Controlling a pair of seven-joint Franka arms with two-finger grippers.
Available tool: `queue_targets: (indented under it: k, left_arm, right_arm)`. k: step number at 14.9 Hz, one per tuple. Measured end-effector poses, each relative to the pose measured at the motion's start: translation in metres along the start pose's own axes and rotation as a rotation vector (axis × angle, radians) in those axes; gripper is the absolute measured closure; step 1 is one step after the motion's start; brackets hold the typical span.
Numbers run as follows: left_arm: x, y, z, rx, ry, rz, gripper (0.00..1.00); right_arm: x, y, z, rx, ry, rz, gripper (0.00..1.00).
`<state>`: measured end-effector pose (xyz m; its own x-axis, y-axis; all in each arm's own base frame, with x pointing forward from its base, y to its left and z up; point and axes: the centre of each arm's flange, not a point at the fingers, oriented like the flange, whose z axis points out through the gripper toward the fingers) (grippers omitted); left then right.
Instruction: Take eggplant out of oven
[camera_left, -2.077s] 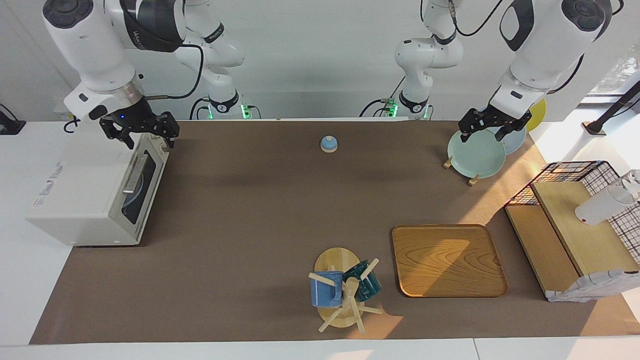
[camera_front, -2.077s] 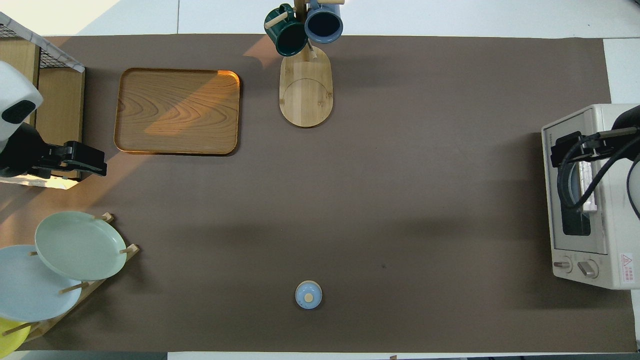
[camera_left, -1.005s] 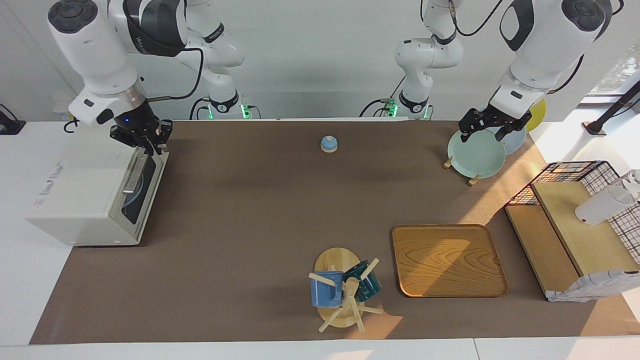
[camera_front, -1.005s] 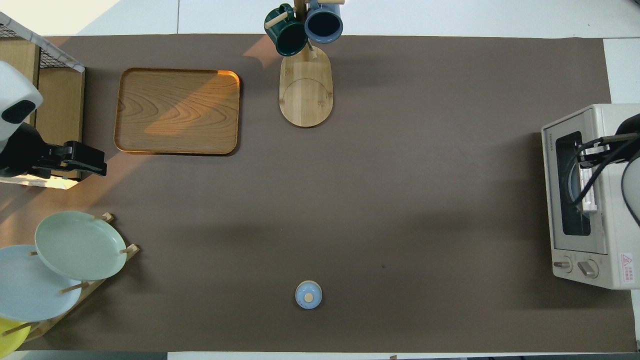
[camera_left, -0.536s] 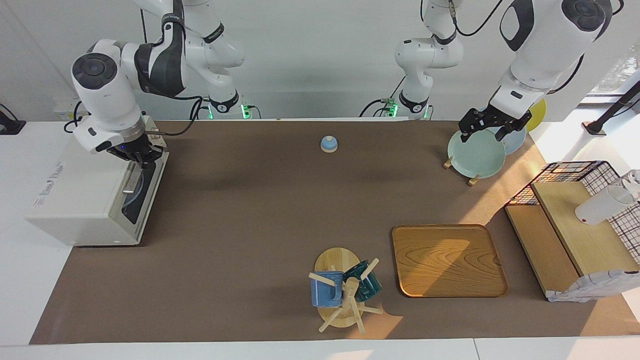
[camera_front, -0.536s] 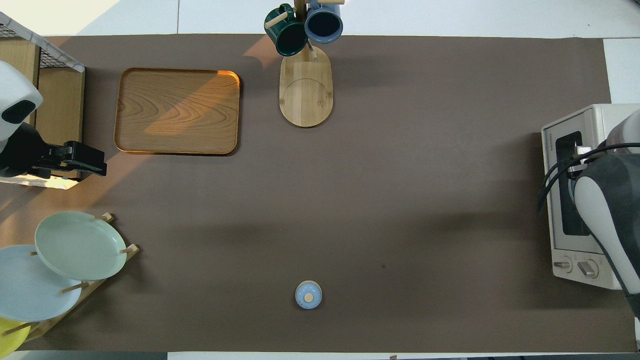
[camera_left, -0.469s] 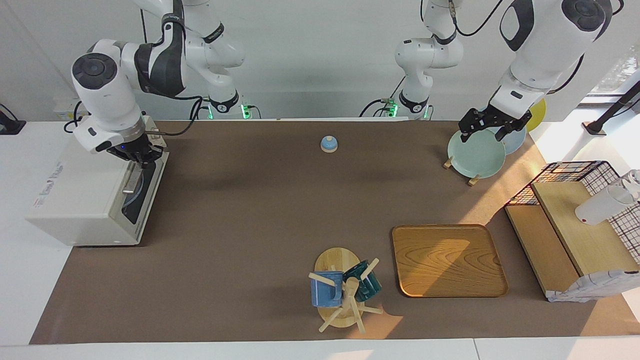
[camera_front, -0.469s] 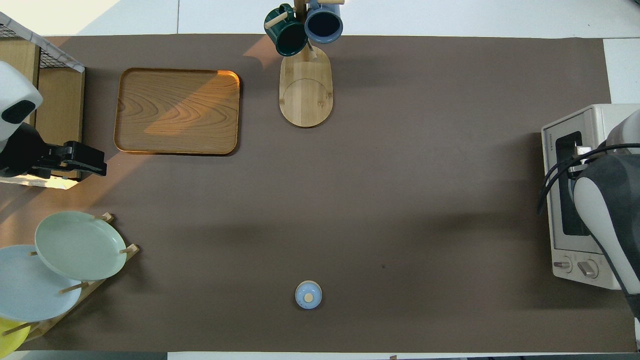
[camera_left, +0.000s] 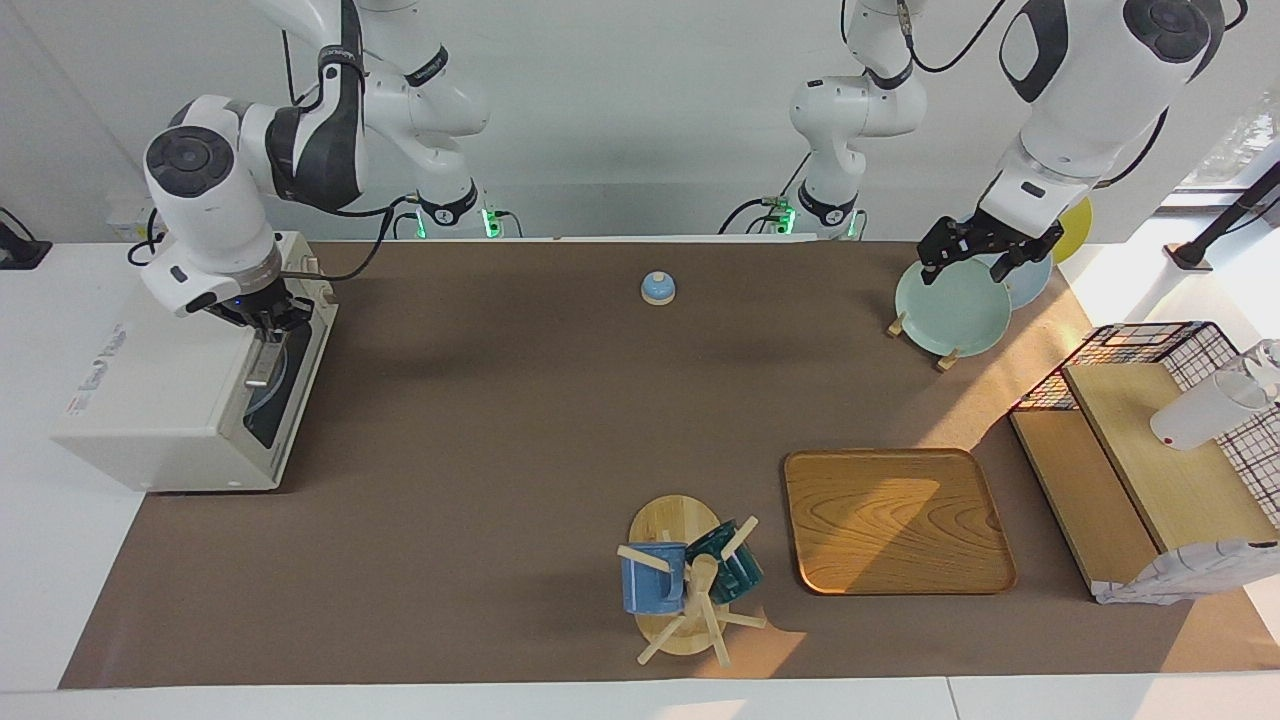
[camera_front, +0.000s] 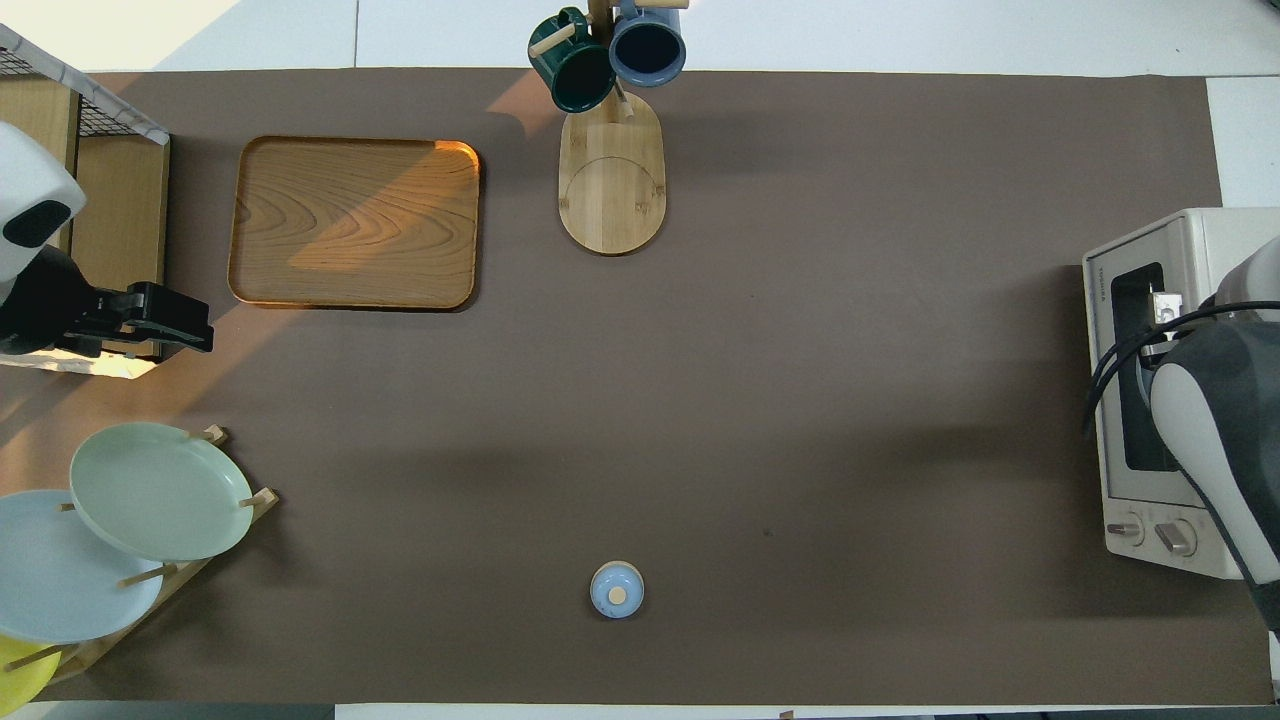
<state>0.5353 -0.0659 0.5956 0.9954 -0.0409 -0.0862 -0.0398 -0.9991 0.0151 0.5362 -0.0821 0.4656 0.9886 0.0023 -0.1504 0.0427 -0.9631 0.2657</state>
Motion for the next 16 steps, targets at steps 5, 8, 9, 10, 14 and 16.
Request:
queue_targets:
  k: [5,8,9,10,14,16]
  left_arm:
    - [0.0,0.0,0.0,0.0,0.0,0.0,0.0]
    - [0.0,0.0,0.0,0.0,0.0,0.0,0.0]
    - [0.0,0.0,0.0,0.0,0.0,0.0,0.0]
    - [0.0,0.0,0.0,0.0,0.0,0.0,0.0]
    - [0.0,0.0,0.0,0.0,0.0,0.0,0.0]
    - [0.0,0.0,0.0,0.0,0.0,0.0,0.0]
  right_arm:
    - [-0.002,-0.058,0.008,0.079,0.076,-0.028,0.99]
    - [0.015,-0.123,0.05,0.099,0.138,-0.023,0.99]
    - [0.019,-0.133,0.065,0.107,0.141,-0.024,0.99]
    - [0.021,-0.138,0.076,0.115,0.138,-0.025,0.99]
    - [0.025,-0.137,0.088,0.159,0.126,0.011,0.99]
    - [0.025,-0.134,0.091,0.19,0.122,0.042,0.99]
